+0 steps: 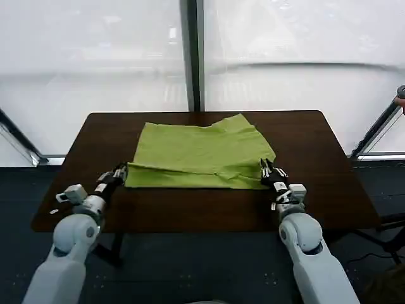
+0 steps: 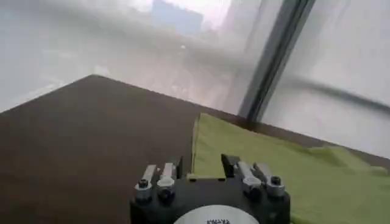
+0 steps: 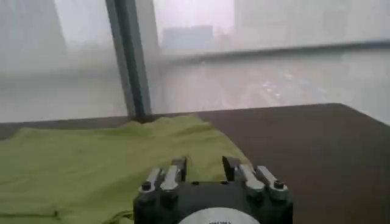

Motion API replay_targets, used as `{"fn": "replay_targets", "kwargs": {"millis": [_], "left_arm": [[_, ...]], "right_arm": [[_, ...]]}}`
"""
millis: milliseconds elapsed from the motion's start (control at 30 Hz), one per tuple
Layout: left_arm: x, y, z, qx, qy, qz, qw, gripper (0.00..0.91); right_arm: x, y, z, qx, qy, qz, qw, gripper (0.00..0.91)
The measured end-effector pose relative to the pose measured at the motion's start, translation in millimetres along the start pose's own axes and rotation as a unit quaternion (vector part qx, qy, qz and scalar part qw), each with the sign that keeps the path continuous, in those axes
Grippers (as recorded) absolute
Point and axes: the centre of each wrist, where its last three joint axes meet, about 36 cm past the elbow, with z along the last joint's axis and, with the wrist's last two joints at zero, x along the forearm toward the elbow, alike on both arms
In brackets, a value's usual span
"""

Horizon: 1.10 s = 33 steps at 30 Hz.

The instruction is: Fold and organize the clothes.

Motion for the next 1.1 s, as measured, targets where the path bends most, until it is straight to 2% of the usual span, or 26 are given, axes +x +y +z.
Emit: {"fn": "replay_targets", "kwargs": {"millis": [67, 133, 167, 200, 267, 333, 400, 433, 500, 533, 567, 600, 900, 1100], "left_arm": [[6, -3, 3, -0.001, 0.003, 0.0, 1.0, 0.839], [8, -4, 6, -0.003, 0.005, -0.002, 1.0, 0.624], [9, -4, 7, -0.002, 0.007, -0.002, 1.0, 0.585], [10, -5, 8, -0.001, 0.008, -0.002, 1.0, 0.478], [11, -5, 10, 0.001, 0.011, -0.003, 1.0, 0.38], [11, -5, 12, 0.002, 0.013, -0.003, 1.0, 0.332], [10, -4, 14, 0.002, 0.014, -0.005, 1.0, 0.146], [10, -4, 14, 0.001, 0.014, -0.006, 1.0, 0.137], [9, -3, 17, -0.001, 0.017, -0.009, 1.0, 0.107], [8, -2, 19, -0.002, 0.019, -0.011, 1.0, 0.059], [7, -1, 21, -0.004, 0.021, -0.013, 1.0, 0.039], [6, 0, 22, -0.006, 0.022, -0.015, 1.0, 0.0], [1, 7, 31, -0.002, 0.035, -0.025, 0.999, 0.0], [6, 4, 30, -0.003, 0.034, -0.02, 0.999, 0.0]], "right_arm": [[1, 1, 2, 0.001, 0.004, -0.003, 1.0, 0.878], [1, 3, 4, 0.002, 0.004, -0.006, 1.0, 0.78], [1, 4, 4, 0.001, 0.004, -0.008, 1.0, 0.761], [0, 5, 5, 0.001, 0.005, -0.008, 1.0, 0.751], [-1, 6, 6, 0.002, 0.005, -0.008, 1.0, 0.741], [-3, 6, 7, 0.001, 0.006, -0.007, 1.0, 0.741], [-5, 6, 8, 0.0, 0.008, -0.005, 1.0, 0.712], [-6, 6, 9, -0.001, 0.009, -0.005, 1.0, 0.663], [-7, 6, 10, -0.002, 0.01, -0.004, 1.0, 0.468], [-7, 6, 10, -0.002, 0.01, -0.004, 1.0, 0.293], [-7, 6, 10, -0.003, 0.01, -0.004, 1.0, 0.039], [-7, 7, 10, -0.003, 0.01, -0.004, 1.0, 0.01], [-5, 7, 13, -0.009, 0.016, 0.004, 1.0, 0.0], [9, 4, 10, -0.013, 0.034, 0.01, 0.999, 0.0]]}}
